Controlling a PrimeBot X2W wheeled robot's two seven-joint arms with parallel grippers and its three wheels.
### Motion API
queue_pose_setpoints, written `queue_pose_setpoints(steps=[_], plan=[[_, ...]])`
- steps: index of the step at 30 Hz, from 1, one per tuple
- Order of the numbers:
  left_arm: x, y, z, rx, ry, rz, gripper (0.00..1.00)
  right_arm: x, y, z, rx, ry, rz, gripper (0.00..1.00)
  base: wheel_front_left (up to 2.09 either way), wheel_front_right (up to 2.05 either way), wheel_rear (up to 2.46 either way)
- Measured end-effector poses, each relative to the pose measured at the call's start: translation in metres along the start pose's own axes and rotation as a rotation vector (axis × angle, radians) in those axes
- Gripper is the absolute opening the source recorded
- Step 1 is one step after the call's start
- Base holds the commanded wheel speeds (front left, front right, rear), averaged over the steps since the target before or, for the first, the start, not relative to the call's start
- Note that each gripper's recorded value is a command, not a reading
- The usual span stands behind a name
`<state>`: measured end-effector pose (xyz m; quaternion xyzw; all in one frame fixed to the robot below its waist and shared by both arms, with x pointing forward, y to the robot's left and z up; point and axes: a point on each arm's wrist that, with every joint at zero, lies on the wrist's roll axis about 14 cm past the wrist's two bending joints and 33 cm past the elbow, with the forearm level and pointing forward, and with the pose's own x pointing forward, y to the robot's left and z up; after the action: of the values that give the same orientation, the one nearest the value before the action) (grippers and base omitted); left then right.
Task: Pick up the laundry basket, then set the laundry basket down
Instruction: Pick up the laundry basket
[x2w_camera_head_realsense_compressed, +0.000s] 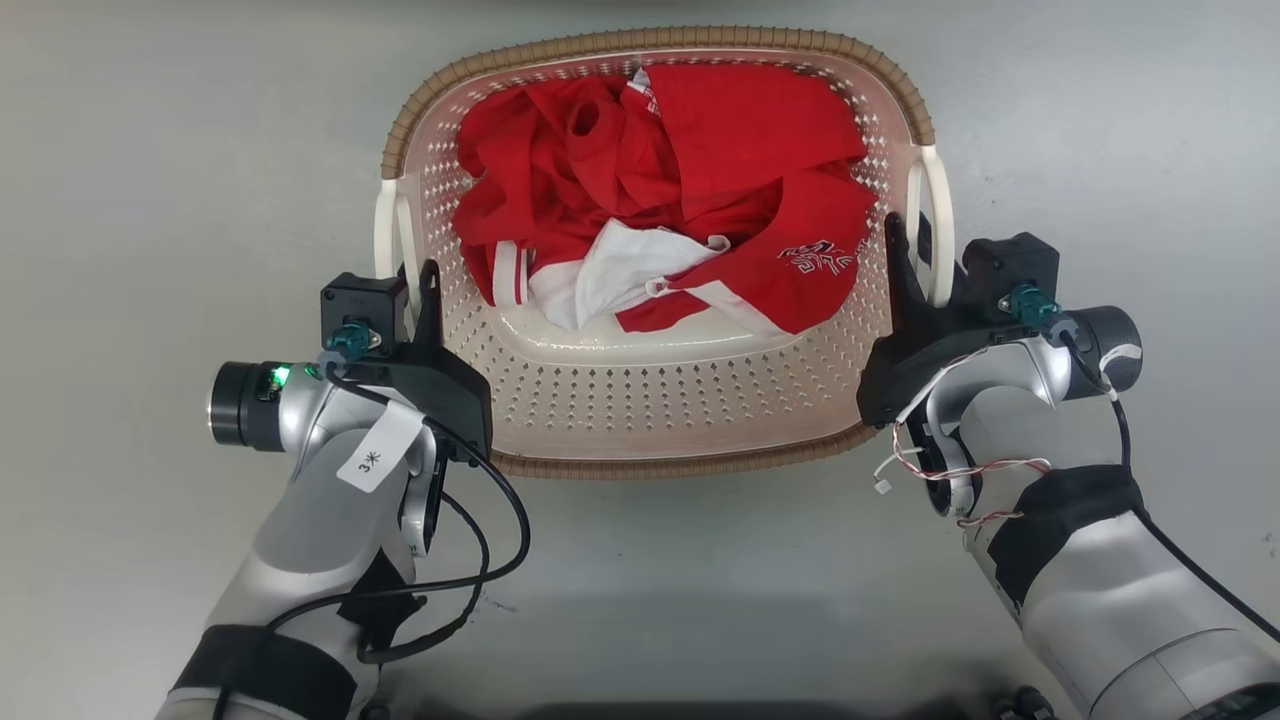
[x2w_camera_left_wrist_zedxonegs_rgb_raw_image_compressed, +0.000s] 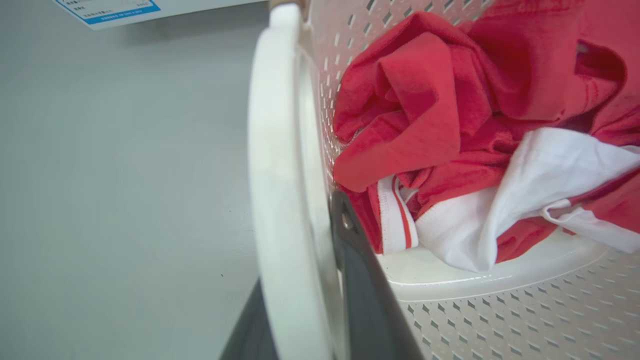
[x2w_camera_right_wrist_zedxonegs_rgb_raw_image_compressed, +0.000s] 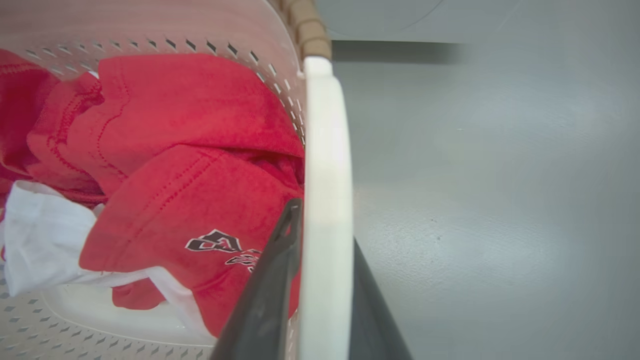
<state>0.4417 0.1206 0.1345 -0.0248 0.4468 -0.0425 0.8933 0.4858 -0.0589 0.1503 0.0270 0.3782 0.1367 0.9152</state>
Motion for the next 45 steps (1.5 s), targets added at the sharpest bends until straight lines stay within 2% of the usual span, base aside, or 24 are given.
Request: queue_pose_setpoints(steps=[19, 34, 45], plan=[[-0.038, -0.019, 0.022, -0.006, -0.035, -0.045, 0.00, -0.034, -0.003, 0.023, -0.026, 0.017, -0.026, 0.00, 0.00, 0.00, 0.00], [-0.096, -0.031, 0.011, -0.013, 0.003, -0.064, 0.00, -0.091, 0.008, 0.019, -0.064, 0.095, -0.031, 0.00, 0.00, 0.00, 0.00], [-0.142, -0.037, -0.011, 0.012, 0.062, -0.074, 0.00, -0.144, 0.026, -0.009, -0.041, 0.180, -0.018, 0.00, 0.00, 0.00, 0.00]])
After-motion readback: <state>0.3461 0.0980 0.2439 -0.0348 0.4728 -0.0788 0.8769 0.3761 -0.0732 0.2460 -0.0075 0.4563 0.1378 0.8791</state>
